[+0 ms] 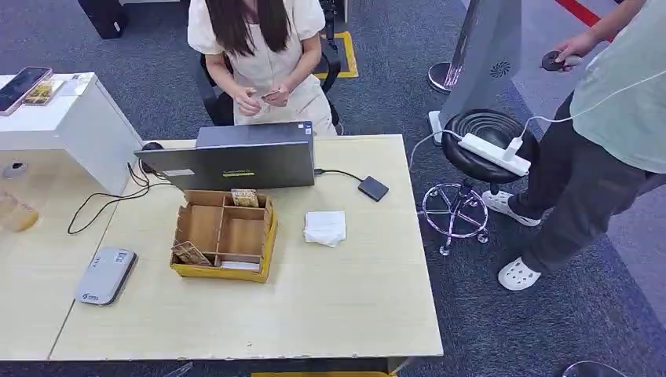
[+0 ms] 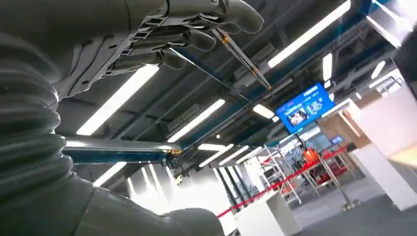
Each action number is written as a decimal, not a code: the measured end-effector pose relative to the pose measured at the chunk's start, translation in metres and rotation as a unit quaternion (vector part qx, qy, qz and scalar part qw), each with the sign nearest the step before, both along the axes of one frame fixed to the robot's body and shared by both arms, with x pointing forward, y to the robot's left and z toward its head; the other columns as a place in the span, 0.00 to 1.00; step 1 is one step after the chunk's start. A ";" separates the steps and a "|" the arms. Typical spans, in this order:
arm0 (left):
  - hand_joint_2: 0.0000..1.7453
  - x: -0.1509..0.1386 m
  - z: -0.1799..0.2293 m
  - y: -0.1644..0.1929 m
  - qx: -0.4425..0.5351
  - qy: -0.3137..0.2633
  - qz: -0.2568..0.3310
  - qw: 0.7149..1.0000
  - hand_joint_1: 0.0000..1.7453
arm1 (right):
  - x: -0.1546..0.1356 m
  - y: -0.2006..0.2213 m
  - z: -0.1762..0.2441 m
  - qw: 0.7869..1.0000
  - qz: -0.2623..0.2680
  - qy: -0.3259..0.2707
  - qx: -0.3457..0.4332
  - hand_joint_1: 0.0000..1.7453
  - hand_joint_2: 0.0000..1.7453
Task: Pass the card to the sensor for recognition and then transmit it.
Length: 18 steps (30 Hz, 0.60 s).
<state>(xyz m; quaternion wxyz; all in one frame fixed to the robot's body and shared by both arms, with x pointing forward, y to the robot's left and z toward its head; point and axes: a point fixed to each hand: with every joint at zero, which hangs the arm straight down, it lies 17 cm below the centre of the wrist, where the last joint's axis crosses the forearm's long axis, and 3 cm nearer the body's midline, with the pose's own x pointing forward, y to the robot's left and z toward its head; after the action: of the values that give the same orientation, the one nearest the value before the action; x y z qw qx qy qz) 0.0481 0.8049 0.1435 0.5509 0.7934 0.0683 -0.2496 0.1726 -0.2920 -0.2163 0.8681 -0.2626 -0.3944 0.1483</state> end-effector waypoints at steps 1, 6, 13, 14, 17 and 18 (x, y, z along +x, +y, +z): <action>1.00 0.000 -0.008 -0.005 -0.002 -0.001 0.002 1.000 0.00 | 0.000 0.000 0.000 1.000 -0.001 0.000 0.000 0.00 1.00; 1.00 0.014 -0.056 -0.031 -0.031 0.004 -0.010 0.999 0.00 | 0.002 -0.002 0.001 1.000 -0.004 -0.001 0.000 0.00 1.00; 1.00 0.053 -0.151 -0.085 -0.109 0.030 -0.047 0.993 0.00 | 0.005 -0.002 0.001 1.000 -0.003 -0.003 -0.002 0.00 1.00; 1.00 0.058 -0.163 -0.093 -0.122 0.032 -0.054 0.991 0.00 | 0.005 -0.002 0.001 1.000 -0.002 -0.003 -0.002 0.00 1.00; 1.00 0.065 -0.201 -0.117 -0.165 0.040 -0.056 0.984 0.00 | 0.006 -0.002 0.002 1.000 0.001 -0.003 -0.003 0.00 1.00; 1.00 0.065 -0.213 -0.126 -0.178 0.046 -0.054 0.981 0.00 | 0.007 -0.002 0.002 1.000 0.002 -0.003 -0.004 0.00 1.00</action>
<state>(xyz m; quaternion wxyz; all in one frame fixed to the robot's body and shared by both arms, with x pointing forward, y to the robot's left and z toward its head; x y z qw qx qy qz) 0.1129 0.6794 -0.0691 0.6652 0.6728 0.0049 -0.3238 0.1795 -0.2939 -0.2146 0.8655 -0.2657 -0.3970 0.1508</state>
